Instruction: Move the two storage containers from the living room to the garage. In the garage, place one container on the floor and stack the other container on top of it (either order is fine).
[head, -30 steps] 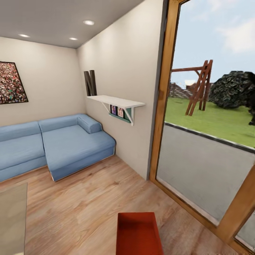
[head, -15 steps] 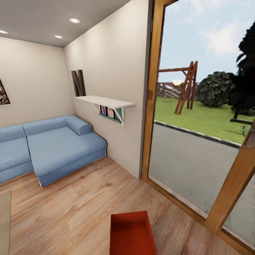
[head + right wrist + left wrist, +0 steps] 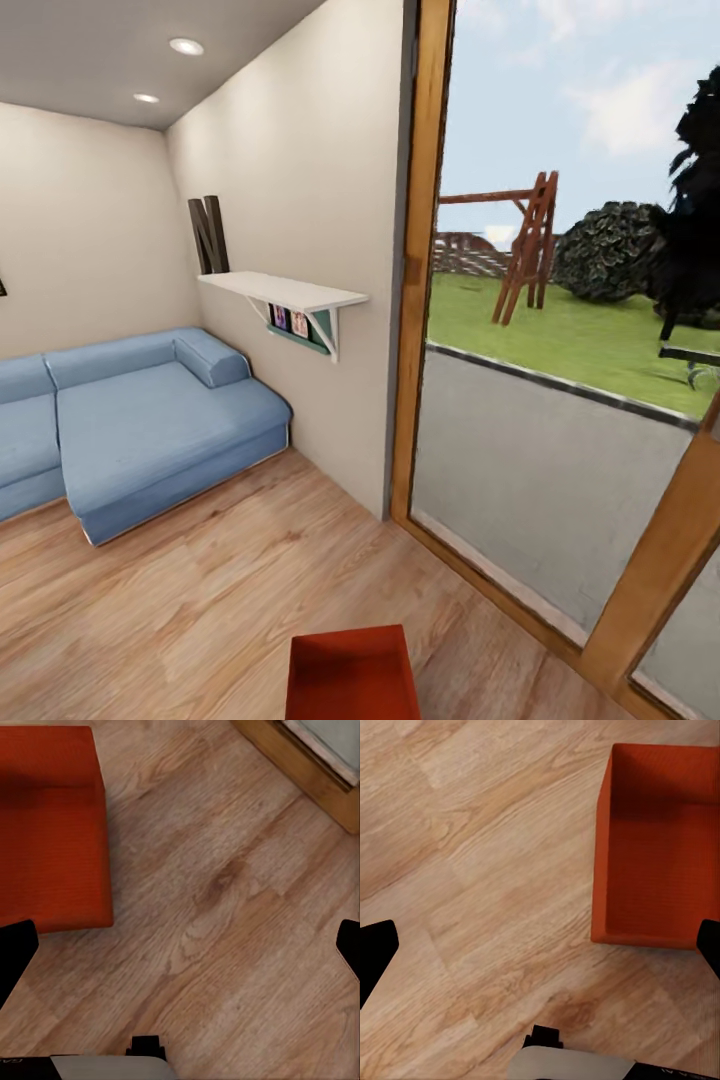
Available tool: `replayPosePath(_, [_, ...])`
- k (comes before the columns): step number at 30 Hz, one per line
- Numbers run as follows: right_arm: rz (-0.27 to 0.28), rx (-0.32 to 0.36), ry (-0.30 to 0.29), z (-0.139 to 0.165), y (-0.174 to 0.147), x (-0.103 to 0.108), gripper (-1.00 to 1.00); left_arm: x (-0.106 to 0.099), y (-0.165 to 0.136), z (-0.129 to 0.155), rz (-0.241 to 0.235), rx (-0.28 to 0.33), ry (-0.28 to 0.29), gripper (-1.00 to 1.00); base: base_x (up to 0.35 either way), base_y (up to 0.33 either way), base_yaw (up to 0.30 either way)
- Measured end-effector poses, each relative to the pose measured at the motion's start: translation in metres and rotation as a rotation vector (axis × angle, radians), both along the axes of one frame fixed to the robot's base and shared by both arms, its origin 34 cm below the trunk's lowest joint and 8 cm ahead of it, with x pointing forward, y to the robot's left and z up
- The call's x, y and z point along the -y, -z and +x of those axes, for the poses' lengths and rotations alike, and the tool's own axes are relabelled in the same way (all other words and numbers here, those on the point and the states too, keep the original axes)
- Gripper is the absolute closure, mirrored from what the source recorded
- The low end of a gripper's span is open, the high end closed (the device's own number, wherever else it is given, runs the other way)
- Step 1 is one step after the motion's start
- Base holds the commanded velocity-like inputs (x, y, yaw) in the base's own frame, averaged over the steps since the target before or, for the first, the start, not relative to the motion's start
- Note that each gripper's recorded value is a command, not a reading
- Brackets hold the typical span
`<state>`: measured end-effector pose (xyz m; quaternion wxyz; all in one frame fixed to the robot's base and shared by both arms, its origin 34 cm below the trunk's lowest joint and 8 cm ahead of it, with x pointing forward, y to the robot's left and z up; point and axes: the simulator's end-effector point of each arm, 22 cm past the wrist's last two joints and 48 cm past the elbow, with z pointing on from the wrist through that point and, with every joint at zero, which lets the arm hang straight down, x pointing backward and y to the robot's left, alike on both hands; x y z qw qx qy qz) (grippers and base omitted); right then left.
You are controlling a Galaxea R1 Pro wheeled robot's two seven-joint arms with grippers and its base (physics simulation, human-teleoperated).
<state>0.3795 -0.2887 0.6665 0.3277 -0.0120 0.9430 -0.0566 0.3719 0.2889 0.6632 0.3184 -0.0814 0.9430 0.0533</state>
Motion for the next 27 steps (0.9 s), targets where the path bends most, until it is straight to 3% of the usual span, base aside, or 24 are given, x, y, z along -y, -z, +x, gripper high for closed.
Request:
replayPosePath(5, [0.0,-0.001,0.0,0.0001,0.0002,-0.0001,-1.0,-0.0005,0.0001,0.0002,0.001,0.0,0.0,-1.0,0.158,-0.115,0.0])
replayPosePath(19, [0.0,-0.001,-0.001,0.0002,0.0003,-0.0001,-1.0,0.0,0.0001,0.0004,0.0,0.001,0.0,-1.0,0.003,-0.002,0.004])
replayPosePath(27, [0.0,-0.001,-0.001,0.0002,0.0003,-0.0002,-1.0,-0.0006,0.0001,0.0003,0.001,0.0,0.0,-1.0,0.0,0.0,0.195])
